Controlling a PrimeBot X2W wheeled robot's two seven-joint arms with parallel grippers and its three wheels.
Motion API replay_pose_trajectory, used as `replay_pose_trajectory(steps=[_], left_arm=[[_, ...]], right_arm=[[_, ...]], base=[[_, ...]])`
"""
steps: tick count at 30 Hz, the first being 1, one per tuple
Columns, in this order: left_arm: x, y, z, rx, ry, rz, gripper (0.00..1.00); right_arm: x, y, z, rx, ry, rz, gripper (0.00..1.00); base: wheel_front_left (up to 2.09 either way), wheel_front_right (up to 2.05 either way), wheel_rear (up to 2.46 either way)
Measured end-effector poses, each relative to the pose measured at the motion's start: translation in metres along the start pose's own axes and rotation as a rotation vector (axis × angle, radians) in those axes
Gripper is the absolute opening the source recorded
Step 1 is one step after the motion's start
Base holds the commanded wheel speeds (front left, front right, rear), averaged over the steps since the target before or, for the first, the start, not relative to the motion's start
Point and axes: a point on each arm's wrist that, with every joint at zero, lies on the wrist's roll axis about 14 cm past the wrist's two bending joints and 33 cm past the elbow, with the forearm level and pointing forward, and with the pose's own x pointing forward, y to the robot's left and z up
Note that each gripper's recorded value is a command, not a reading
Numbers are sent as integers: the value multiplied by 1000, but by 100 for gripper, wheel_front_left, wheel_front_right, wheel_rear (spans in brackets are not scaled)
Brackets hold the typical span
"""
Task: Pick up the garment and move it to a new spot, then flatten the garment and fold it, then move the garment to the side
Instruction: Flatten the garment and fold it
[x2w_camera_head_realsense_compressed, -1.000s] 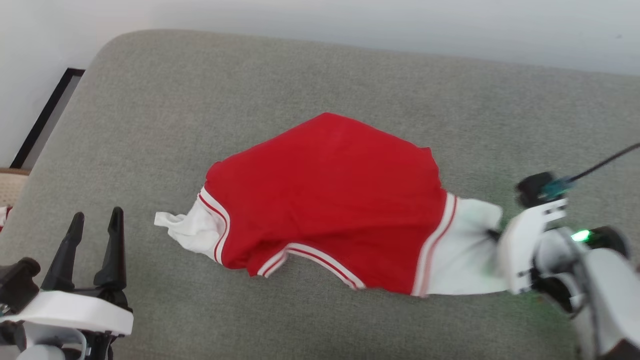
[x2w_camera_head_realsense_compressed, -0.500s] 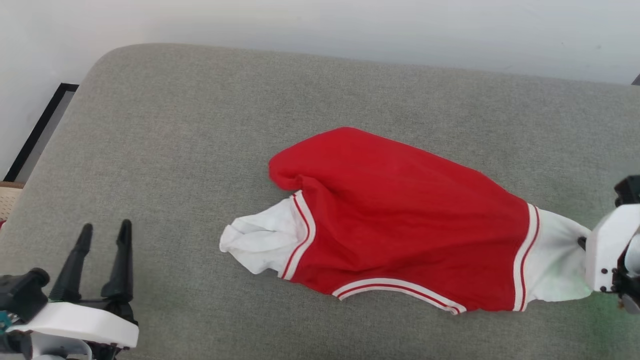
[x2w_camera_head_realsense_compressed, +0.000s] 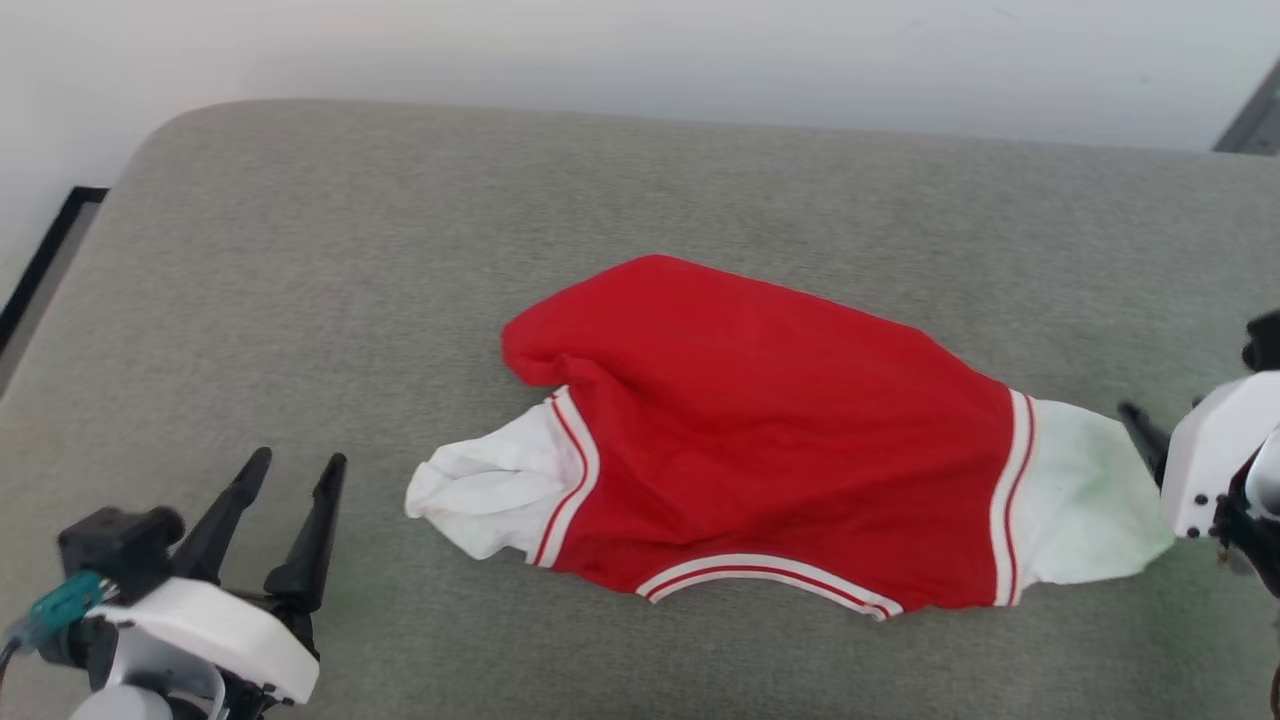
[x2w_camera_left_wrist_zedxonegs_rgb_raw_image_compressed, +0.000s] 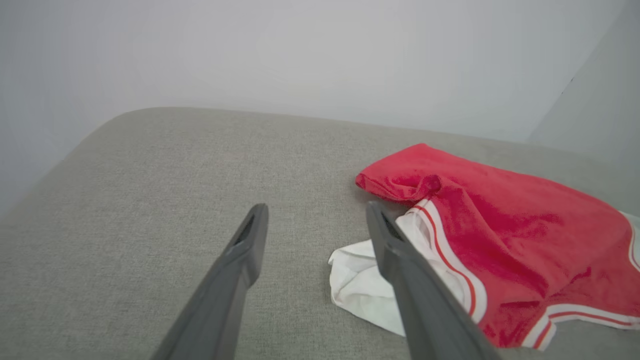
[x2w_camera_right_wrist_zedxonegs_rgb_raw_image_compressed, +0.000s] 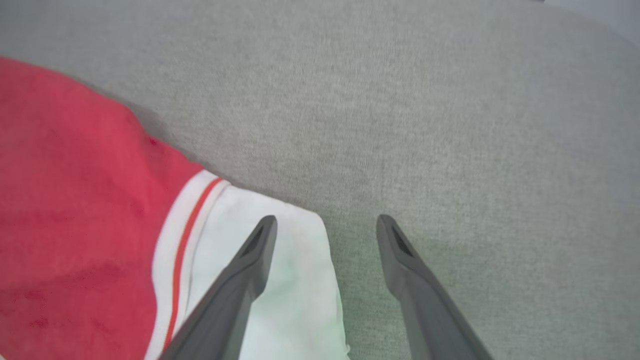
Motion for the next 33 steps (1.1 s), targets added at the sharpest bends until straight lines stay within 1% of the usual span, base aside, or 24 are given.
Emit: replay_pose_trajectory(steps=[6, 7, 14, 18, 21, 24, 28, 33], left_arm=[[17, -26, -17, 54, 139, -125, 100], [17, -26, -17, 54, 139, -125, 100], [32, -51, -40, 107, 325, -239, 100], [35, -62, -60, 125, 458, -288, 100], [33, -69, -73, 145, 557, -314, 100], [33, -67, -82, 181, 641, -309, 100], [36, -66, -89, 229, 702, -304, 100], [43, -60, -95, 281, 742, -287, 100]], right_arm=[[-26, -7, 36, 8, -214, -27, 100], [-26, -7, 36, 8, -214, -27, 100], [-74, -7, 87, 41, -562, -69, 100], [-94, -10, 92, 61, -667, -103, 100], [-105, -10, 91, 77, -711, -117, 100], [-112, -12, 83, 91, -717, -133, 100], [-115, -9, 73, 110, -709, -136, 100], [-115, -10, 63, 138, -696, -140, 100]], base=[[0, 0, 0], [0, 0, 0], [0, 0, 0], [0, 0, 0], [0, 0, 0], [0, 0, 0], [0, 0, 0], [0, 0, 0]])
